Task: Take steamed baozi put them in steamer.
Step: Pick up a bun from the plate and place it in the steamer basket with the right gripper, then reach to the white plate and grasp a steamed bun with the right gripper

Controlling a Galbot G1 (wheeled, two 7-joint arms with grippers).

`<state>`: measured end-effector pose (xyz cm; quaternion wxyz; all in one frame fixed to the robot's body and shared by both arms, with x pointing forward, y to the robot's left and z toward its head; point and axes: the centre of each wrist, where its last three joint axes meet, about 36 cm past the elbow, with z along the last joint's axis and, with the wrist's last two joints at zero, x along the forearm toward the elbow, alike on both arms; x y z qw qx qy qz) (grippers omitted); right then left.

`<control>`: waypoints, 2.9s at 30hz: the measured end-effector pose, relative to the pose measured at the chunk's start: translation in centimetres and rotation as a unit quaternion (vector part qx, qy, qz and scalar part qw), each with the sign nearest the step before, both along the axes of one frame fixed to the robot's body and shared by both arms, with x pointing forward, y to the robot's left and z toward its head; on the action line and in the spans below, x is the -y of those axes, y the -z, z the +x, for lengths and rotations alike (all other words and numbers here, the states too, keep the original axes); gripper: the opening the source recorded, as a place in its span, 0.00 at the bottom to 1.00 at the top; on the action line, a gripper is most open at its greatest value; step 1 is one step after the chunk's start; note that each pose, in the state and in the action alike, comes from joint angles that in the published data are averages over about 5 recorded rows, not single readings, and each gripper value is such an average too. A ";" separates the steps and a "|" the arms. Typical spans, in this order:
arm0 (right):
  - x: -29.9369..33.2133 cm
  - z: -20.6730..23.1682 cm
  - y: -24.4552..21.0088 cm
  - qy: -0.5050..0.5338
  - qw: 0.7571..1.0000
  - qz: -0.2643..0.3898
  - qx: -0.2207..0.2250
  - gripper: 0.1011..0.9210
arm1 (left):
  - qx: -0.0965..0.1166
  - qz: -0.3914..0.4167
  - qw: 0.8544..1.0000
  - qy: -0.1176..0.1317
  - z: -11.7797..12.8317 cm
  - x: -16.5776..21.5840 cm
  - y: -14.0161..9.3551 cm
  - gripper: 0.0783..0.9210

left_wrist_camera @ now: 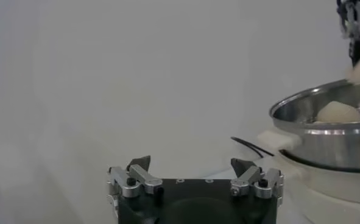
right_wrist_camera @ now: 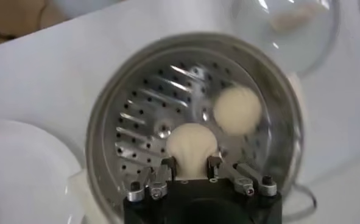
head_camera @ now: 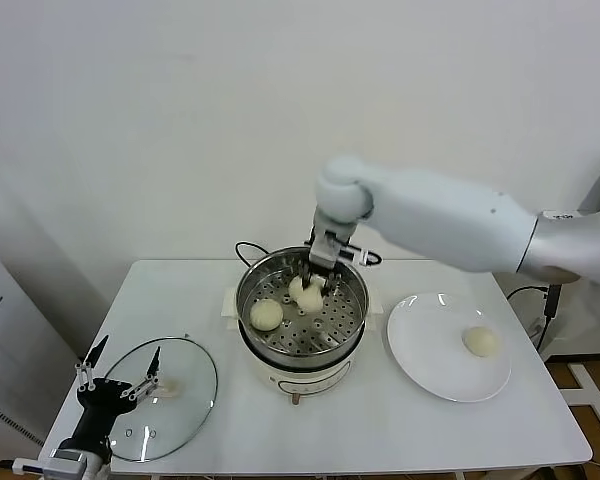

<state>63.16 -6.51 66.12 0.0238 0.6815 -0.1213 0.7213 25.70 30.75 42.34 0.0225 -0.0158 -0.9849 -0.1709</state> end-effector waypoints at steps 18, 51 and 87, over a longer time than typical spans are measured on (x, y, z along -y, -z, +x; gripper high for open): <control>-2.0 -3.4 4.6 -0.138 0.990 -0.027 -0.014 0.65 | 0.000 -0.003 1.000 0.001 0.2 0.2 0.1 0.88; 26.8 7.6 0.1 0.472 0.879 0.069 0.003 0.88 | 0.009 0.002 1.000 0.013 0.7 1.0 -0.6 0.88; 41.1 1.3 20.0 0.624 0.781 0.016 -0.006 0.76 | -0.007 0.012 1.000 0.011 0.0 0.7 0.1 0.88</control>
